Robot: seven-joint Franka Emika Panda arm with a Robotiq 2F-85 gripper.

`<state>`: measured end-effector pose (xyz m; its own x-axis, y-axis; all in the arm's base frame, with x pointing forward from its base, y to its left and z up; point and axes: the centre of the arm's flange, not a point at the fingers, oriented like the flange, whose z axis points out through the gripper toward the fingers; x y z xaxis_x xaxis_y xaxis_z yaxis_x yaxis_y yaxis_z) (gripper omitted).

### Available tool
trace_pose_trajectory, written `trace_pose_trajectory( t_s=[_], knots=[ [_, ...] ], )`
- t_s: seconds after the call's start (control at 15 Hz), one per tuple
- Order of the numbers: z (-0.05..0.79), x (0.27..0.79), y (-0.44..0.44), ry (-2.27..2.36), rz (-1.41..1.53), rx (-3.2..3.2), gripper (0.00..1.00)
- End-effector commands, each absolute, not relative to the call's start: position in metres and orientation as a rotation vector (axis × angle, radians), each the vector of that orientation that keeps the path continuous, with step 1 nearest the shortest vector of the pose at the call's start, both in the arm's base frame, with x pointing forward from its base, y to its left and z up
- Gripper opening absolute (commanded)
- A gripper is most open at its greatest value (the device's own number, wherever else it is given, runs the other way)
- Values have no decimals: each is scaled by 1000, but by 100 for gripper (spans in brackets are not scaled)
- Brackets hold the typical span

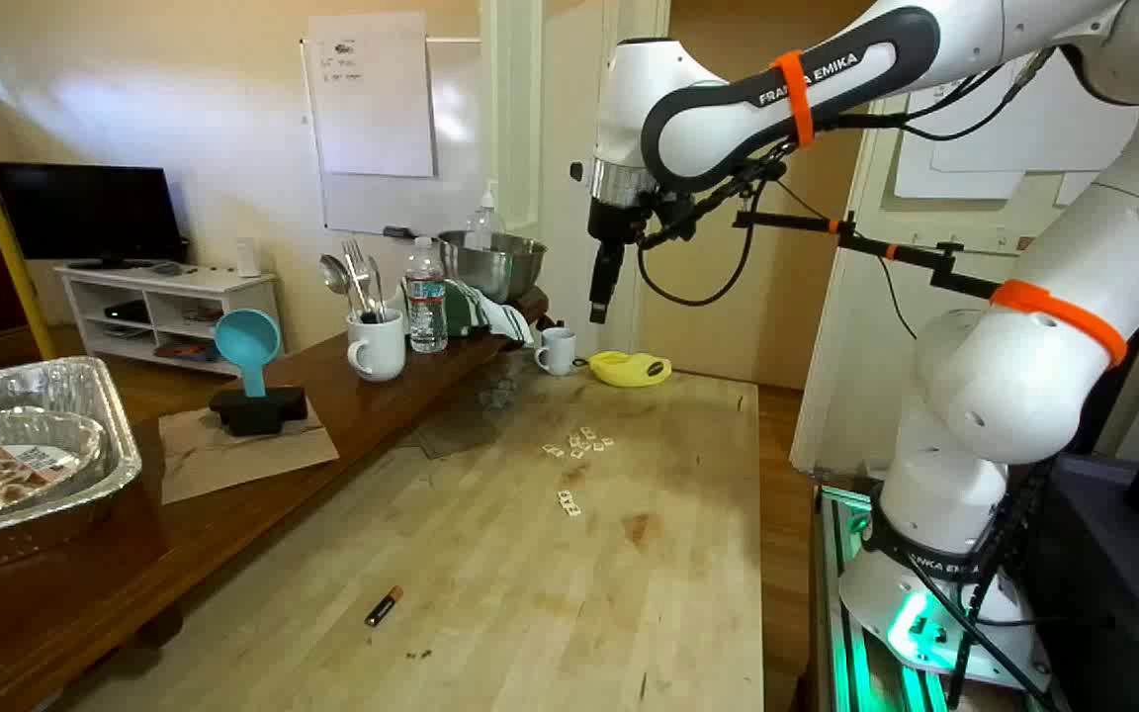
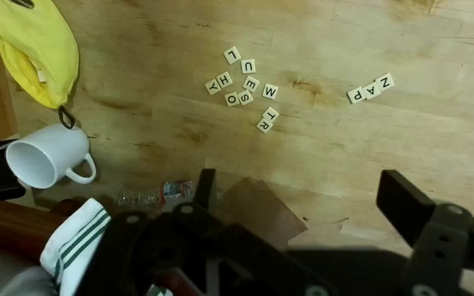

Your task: Align the blocks on the table

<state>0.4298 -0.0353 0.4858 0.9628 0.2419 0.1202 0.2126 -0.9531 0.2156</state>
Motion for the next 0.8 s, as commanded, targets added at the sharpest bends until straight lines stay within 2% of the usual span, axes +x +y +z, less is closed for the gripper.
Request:
trace_pose_trajectory(
  t_s=[0.0, 0.27, 0.73],
  knots=[
    [486, 430, -35, 341, 215, 2912, 100],
    [466, 444, -36, 270, 146, 2910, 100],
    [371, 466, -54, 149, 113, 3027, 100]
  ],
)
